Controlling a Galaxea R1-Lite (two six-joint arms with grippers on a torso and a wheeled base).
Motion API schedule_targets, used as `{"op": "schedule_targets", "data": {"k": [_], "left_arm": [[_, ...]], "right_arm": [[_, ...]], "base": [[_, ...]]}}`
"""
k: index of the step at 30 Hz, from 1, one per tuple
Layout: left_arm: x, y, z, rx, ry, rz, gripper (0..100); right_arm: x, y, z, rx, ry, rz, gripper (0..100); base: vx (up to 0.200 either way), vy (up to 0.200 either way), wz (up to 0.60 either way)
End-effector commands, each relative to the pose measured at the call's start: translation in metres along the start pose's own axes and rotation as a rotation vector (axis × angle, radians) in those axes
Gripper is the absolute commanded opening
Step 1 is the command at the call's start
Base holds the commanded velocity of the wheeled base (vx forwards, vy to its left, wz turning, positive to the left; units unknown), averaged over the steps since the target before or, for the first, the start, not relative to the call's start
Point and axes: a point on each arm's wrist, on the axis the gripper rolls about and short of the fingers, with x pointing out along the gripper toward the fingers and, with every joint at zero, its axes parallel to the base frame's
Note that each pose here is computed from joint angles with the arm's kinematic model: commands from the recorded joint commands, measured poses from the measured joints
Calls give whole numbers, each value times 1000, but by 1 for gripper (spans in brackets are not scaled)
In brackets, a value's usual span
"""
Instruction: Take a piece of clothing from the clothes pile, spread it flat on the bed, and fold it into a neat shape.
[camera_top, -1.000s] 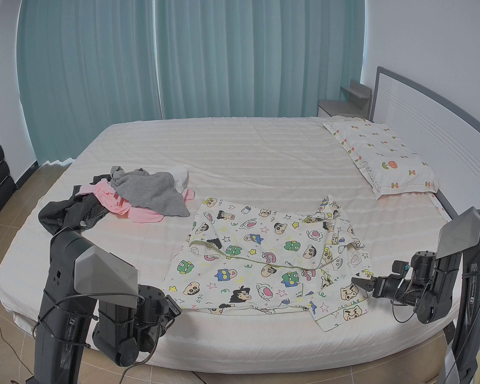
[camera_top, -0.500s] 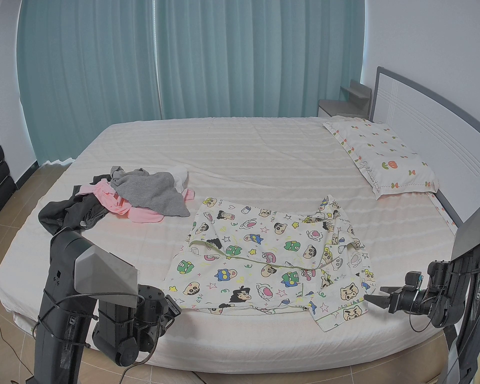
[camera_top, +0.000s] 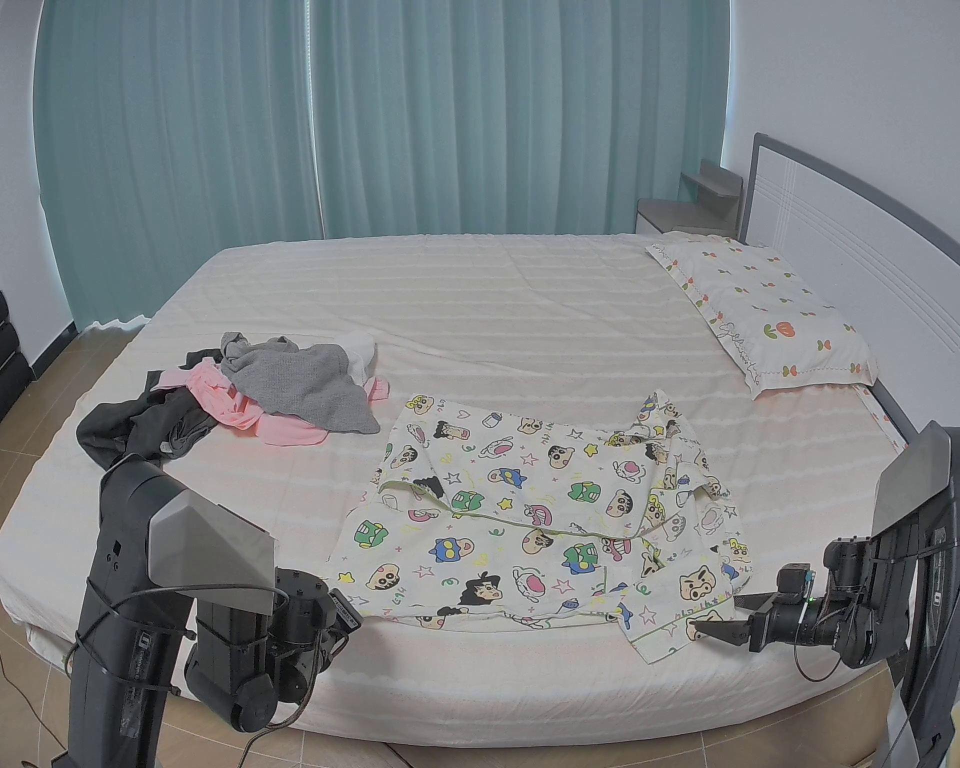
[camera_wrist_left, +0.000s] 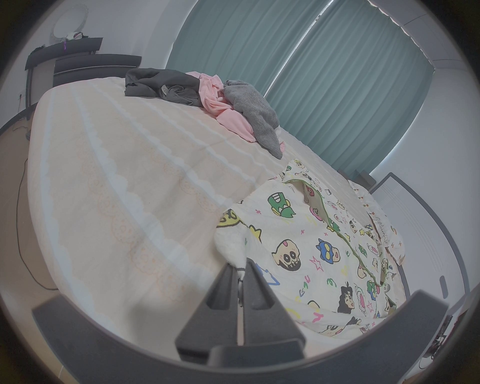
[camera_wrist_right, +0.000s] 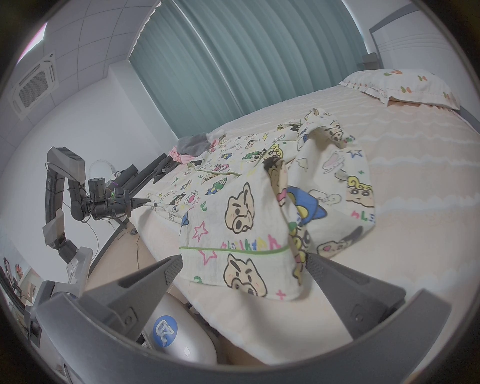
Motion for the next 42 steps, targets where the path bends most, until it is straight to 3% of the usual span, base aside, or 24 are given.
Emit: {"op": "schedule_targets", "data": {"k": [1,14,15,29,36,42], "left_arm": [[0,-1,1,-5,-9,-11,0],[0,-1,1,-6,-11,-11,0],[0,-1,1,-6,-11,-11,0],[-1,-2,1,-5,-12,-11,0],[-3,-2,0,2,-9,-11,0],[-6,-4,3,0,-15,-15,0]], "right_arm": [[5,-2,0,-12,-7,5,100],[7,-1,-2,3,16,13,100],[7,-1,-2,3,16,13,0],[-1,4,-8,25,37,-3,0],[-25,18,-20,86,89,-19,0],[-36,23,-23,83,104,-28,0]], "base": [[0,0,0],[0,0,0],[0,0,0],[0,0,0],[0,0,0],[0,0,0]]}}
